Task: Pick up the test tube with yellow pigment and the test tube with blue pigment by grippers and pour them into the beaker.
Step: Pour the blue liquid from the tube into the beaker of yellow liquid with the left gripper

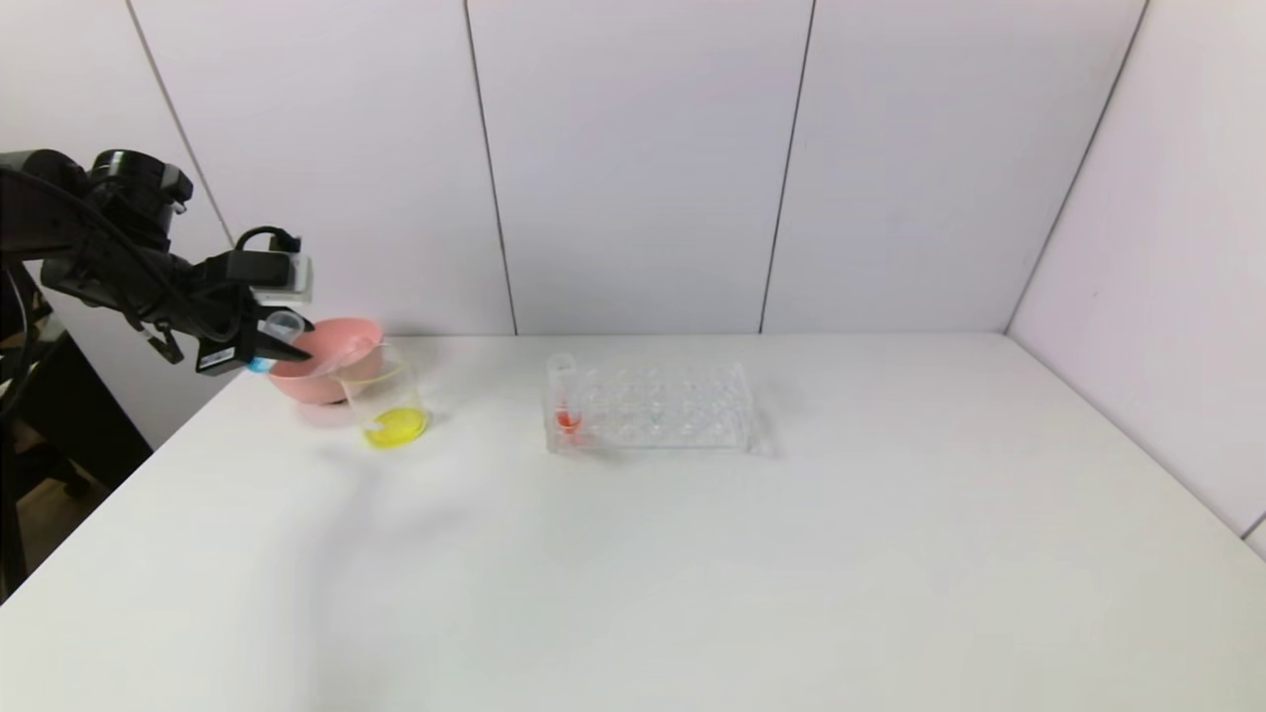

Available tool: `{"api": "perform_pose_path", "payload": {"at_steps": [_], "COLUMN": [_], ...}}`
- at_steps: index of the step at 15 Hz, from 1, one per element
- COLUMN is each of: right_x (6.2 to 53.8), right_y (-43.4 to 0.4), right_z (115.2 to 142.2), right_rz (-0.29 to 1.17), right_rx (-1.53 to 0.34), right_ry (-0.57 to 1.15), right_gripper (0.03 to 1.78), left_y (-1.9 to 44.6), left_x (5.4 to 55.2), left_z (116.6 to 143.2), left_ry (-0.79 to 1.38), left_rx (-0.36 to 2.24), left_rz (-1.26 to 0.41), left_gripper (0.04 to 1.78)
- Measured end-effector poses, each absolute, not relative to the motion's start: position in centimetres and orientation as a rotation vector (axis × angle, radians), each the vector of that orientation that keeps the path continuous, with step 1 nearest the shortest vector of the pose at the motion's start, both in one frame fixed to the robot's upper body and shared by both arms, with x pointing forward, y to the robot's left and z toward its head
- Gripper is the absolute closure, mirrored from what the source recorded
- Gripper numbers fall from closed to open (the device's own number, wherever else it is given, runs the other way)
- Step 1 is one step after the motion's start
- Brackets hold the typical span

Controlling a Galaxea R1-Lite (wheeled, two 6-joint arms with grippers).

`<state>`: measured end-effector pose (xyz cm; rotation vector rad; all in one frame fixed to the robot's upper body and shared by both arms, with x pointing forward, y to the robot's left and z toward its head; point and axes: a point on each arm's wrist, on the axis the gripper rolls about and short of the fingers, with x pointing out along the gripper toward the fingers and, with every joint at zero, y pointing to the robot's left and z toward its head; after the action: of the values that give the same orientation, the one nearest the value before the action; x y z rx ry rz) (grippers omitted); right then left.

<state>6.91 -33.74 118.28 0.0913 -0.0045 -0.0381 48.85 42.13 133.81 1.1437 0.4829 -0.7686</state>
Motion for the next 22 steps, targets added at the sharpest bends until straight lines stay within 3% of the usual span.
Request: {"api": "perform_pose_path", "payload": {"at_steps": [22], "right_x": [6.9], "right_y": [-33.7], "right_z": [118.3], "right_rz": [-0.038], "right_rx": [0.091], "right_ry": [-0.005], "right_gripper": [0.1], "left_y": [40.5], "left_x": [50.1], "left_z": [133.0], "left_ry": [0.601], "left_rx": [1.255], "left_rz": [-0.693], "left_gripper": [1.29]}}
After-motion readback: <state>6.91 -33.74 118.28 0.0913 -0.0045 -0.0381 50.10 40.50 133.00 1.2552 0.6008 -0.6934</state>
